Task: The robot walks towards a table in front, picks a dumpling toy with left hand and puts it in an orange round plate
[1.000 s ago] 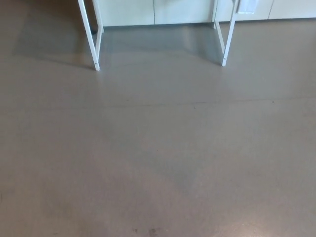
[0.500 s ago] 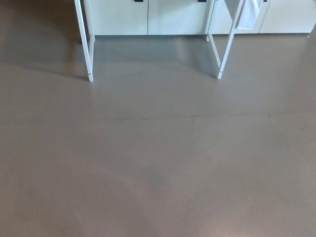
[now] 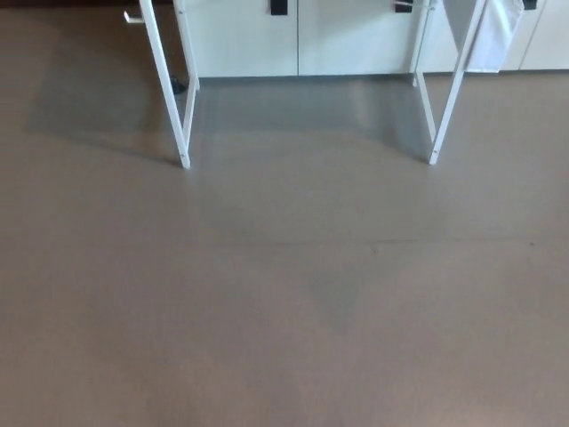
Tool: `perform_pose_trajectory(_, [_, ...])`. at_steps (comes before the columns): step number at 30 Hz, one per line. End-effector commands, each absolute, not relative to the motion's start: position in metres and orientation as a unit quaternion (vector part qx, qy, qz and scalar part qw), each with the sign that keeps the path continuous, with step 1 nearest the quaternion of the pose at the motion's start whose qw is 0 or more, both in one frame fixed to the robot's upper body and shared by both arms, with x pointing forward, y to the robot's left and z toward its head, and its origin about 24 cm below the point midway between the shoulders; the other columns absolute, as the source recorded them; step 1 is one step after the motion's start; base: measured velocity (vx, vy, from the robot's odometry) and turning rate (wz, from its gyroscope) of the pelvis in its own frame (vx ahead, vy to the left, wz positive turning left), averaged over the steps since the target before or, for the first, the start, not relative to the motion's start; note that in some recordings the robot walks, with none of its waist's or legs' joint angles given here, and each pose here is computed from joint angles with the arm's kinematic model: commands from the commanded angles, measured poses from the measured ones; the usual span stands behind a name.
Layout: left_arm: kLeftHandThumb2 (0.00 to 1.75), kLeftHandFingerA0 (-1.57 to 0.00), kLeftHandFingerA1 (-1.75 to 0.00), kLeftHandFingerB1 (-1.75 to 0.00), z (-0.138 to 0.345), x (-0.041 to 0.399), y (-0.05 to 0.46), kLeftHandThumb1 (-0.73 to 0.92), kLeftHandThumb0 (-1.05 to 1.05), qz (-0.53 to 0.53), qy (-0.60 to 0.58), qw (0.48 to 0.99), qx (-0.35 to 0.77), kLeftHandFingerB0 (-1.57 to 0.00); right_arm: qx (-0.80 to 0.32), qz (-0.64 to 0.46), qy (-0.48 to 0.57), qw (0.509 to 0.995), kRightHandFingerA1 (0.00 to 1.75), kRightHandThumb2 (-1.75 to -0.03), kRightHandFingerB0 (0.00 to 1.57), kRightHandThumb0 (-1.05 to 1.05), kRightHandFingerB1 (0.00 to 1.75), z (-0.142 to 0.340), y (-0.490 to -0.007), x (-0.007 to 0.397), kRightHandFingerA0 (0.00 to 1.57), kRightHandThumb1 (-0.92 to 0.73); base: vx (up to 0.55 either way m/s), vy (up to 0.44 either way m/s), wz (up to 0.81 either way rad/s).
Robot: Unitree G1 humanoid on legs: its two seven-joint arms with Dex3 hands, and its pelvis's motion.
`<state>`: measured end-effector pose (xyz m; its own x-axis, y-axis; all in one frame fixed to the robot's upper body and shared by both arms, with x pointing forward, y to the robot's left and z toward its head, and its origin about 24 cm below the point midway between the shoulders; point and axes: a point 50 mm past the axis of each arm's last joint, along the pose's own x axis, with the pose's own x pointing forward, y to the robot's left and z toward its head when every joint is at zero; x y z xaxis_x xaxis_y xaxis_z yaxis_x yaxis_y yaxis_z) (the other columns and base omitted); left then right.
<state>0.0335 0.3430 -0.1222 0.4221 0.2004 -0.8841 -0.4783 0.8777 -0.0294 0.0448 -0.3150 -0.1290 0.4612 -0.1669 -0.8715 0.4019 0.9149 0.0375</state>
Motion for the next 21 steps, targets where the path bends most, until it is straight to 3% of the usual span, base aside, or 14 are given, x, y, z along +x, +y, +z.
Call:
perform_pose_trajectory(1, [0.88,-0.41,-0.62,-0.53,-0.1171,0.0373,0.3509,0.45,0.22,0.217,0.482,0.840,-0.124,-0.28,0.117,-0.181,0.484,0.848,0.65,-0.89,0.20,0.20,0.51,-0.1282,-0.3172,0.0409,0.45,-0.48,0.26,0.029,-0.18])
perform_pose_trajectory(10, [0.90,-0.40,-0.61,-0.53,-0.1162,0.0381,0.3515,0.47,0.23,0.213,0.478,0.843,-0.120,-0.27,0.111,-0.187,0.478,0.851,0.66,-0.88,0.22,0.17,0.52,-0.1279,-0.3178,0.0434,0.45,-0.45,0.42,0.104,-0.20])
perform_pose_trajectory(21, [0.89,-0.42,-0.62,-0.53,-0.1160,0.0405,0.3521,0.47,0.20,0.214,0.481,0.843,-0.110,-0.28,0.093,-0.196,0.476,0.852,0.67,-0.87,0.24,0.13,0.52,-0.1273,-0.3194,0.0459,0.49,-0.45,0.37,0.027,0.12])
